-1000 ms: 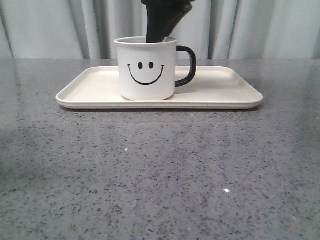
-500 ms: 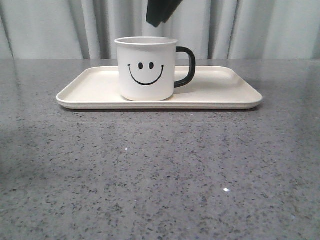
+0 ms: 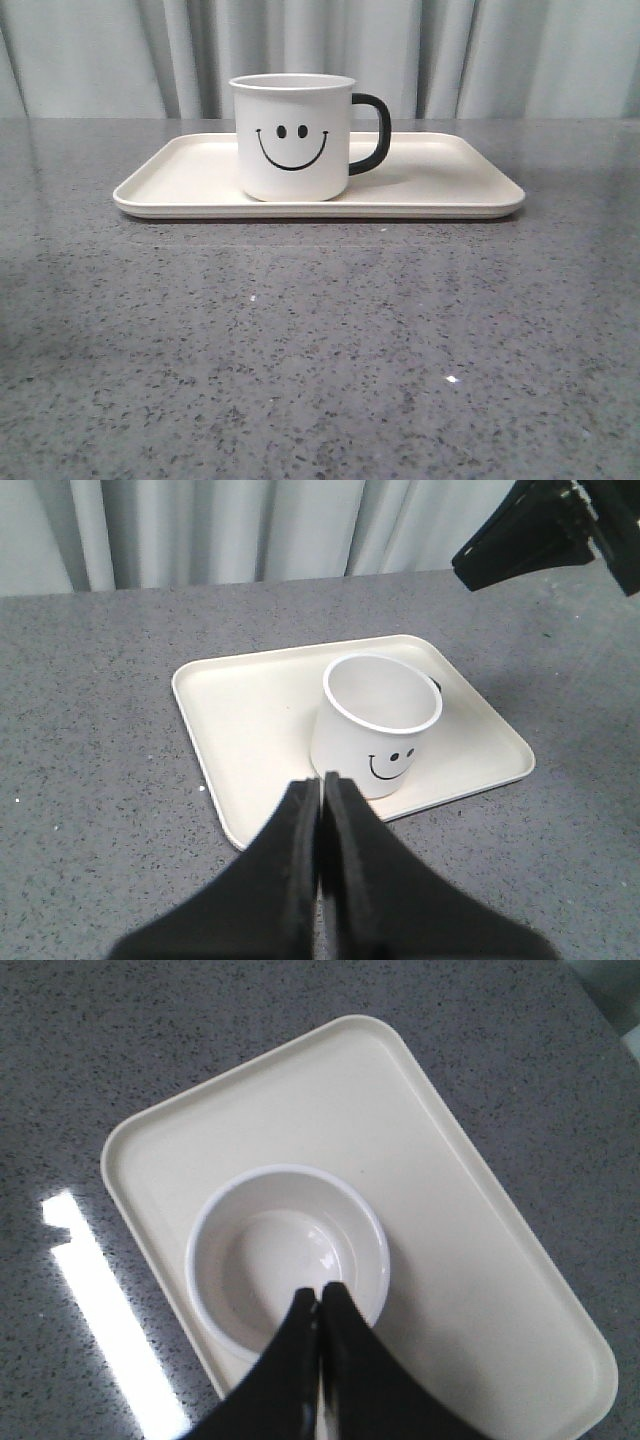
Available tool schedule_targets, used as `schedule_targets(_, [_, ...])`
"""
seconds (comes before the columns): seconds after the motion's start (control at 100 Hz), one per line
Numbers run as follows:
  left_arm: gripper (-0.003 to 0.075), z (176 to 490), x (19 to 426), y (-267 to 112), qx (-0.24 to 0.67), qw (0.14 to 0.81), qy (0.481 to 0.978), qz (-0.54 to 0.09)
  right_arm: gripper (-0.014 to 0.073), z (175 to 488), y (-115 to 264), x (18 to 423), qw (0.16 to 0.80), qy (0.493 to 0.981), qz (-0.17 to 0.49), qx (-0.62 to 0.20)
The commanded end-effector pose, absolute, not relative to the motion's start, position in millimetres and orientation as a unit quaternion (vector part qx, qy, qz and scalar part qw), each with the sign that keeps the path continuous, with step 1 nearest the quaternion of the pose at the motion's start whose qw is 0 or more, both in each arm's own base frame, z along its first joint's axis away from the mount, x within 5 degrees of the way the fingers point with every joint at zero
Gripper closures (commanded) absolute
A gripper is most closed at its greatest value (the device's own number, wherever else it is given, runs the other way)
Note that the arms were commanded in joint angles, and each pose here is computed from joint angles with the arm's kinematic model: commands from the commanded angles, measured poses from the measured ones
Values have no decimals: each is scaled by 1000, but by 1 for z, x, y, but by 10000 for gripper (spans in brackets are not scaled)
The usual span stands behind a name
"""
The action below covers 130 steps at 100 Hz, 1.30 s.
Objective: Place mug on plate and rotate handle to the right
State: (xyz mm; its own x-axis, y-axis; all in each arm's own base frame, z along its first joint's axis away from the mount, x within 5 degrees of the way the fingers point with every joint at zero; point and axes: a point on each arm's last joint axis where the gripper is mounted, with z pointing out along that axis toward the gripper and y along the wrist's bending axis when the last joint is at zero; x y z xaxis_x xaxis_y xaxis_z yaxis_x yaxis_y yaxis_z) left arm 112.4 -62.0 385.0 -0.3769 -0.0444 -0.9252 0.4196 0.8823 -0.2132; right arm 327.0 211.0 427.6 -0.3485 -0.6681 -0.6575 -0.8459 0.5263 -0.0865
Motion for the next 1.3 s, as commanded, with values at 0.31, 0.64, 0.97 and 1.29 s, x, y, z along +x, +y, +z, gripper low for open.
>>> schedule_targets(0.31, [739,384,91,-51,114,611,748,-232,664,470,171,253,432,777,169,-426])
schedule_targets(0.64, [739,366,78,-44,114,619,741,-234,664,446,128,186,527,749,169,-365])
schedule_targets(0.97, [739,348,64,-36,118,636,726,-232,664,390,86,122,588,726,170,-314])
schedule_targets(1.29, [739,332,57,-33,117,643,720,-234,664,351,59,76,625,702,182,-288])
